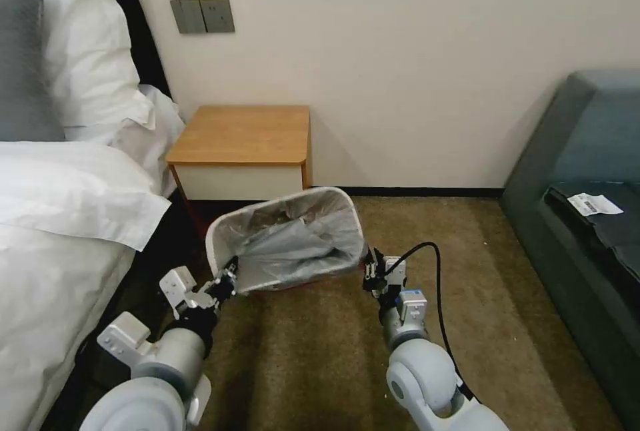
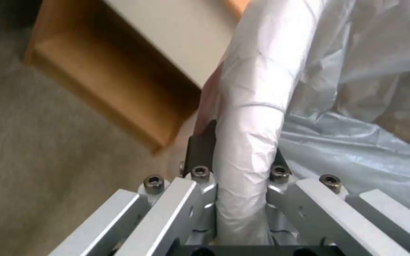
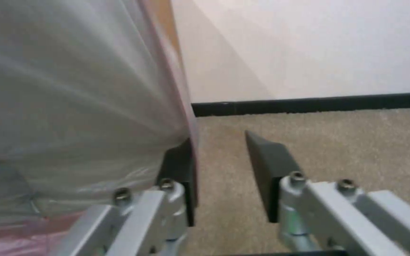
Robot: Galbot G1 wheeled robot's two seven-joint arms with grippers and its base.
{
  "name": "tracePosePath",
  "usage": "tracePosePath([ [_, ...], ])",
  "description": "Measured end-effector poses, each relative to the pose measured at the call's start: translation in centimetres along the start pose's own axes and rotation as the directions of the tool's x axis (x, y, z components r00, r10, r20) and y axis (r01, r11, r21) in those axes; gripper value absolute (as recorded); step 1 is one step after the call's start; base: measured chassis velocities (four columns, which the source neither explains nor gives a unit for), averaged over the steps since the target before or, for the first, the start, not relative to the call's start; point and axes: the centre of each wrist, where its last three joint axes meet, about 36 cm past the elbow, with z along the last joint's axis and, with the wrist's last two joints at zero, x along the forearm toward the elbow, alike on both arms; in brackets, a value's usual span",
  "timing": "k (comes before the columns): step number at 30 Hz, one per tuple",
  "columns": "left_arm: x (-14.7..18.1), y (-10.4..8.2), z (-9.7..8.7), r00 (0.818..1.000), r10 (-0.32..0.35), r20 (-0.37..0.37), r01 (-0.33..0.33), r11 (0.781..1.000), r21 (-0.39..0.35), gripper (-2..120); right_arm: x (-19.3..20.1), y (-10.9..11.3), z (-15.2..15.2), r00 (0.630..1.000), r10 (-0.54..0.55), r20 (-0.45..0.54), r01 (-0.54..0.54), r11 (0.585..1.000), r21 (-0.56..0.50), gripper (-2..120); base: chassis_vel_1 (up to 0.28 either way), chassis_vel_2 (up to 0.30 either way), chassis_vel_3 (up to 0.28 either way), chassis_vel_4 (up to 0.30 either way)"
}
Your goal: Pick up the garbage bag from the table and place it over the trash can.
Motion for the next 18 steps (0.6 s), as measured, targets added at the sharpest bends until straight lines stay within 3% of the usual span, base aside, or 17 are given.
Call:
tracePosePath([
  [10, -0.7, -0.7, -1.3, 0.997, 0.053, 0.050, -0.050, 0.997, -0.066, 7, 3.6, 0.2, -1.7, 0.999, -0.032, 0.044, 0.031, 0.999, 0.023, 64, 0.000, 0.000, 0.000, 0.000],
  [18, -2.9, 0.8, -0.4, 0.997, 0.000, 0.075, 0.010, 0.990, -0.140, 7, 5.6, 0.2, -3.2, 0.986, 0.001, 0.168, -0.014, 0.997, 0.076, 95, 0.000, 0.000, 0.000, 0.000],
])
